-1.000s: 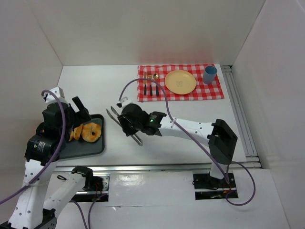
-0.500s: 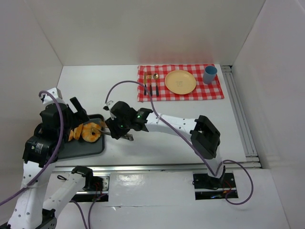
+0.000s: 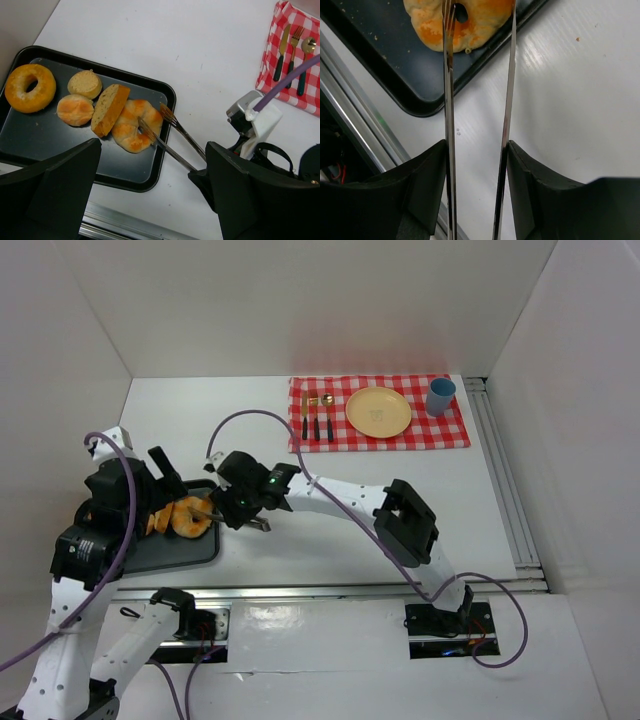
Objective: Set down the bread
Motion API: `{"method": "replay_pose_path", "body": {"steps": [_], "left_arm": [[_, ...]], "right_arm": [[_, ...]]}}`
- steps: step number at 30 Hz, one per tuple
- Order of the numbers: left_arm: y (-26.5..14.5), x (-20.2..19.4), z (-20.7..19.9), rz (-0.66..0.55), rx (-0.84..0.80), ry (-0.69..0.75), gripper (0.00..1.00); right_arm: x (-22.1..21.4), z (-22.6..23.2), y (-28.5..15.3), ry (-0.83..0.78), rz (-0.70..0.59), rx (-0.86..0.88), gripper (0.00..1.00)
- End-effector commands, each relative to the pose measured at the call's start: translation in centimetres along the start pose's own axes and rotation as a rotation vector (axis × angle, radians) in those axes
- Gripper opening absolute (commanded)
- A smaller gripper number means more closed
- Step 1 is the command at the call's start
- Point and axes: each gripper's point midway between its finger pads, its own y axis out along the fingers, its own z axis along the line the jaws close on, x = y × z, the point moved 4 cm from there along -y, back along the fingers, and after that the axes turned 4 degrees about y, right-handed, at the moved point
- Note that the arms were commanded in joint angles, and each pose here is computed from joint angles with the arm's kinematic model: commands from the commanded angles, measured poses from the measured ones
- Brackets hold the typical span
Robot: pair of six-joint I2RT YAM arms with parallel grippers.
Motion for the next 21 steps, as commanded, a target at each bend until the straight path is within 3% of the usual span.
{"method": "replay_pose_path", "body": {"steps": [1, 4, 7, 11, 16, 19, 21], "left_arm": [[-0.1, 0.2, 0.2, -0.023, 0.011, -0.022, 0.99], [-0.1, 0.2, 0.2, -0.023, 0.011, -0.022, 0.99], [-0.3, 0.4, 0.4, -0.035, 0.017, -0.027, 0.99], [-0.1, 0.1, 0.4, -0.027, 0.021, -0.023, 0.99], [-0.1, 0.1, 0.4, -0.027, 0.021, -0.023, 0.99], [-0.3, 0.4, 0.3, -0.035, 0.017, -0.036, 0.99], [-0.3, 0.4, 0.3, -0.035, 0.017, -0.036, 0.99]], "right_arm": [[1.3, 0.1, 0.3, -0.035, -0.014, -0.015, 0.56], [0.4, -0.2, 0.9, -0.033, 0.015, -0.025, 0.56], [-0.2, -0.1, 0.8, -0.033, 0.021, -0.002, 0.5], [0.0, 0.1, 0.3, -0.034, 0.007, 0.014, 0.37], [1.3, 0.6, -1.4, -0.038, -0.042, 0.02, 0.09], [2.5, 1.0, -2.8, -0.041, -0.088, 0.024, 0.0], [3.6, 1.5, -4.2, -0.044, -0.136, 0.04, 0.0]]}}
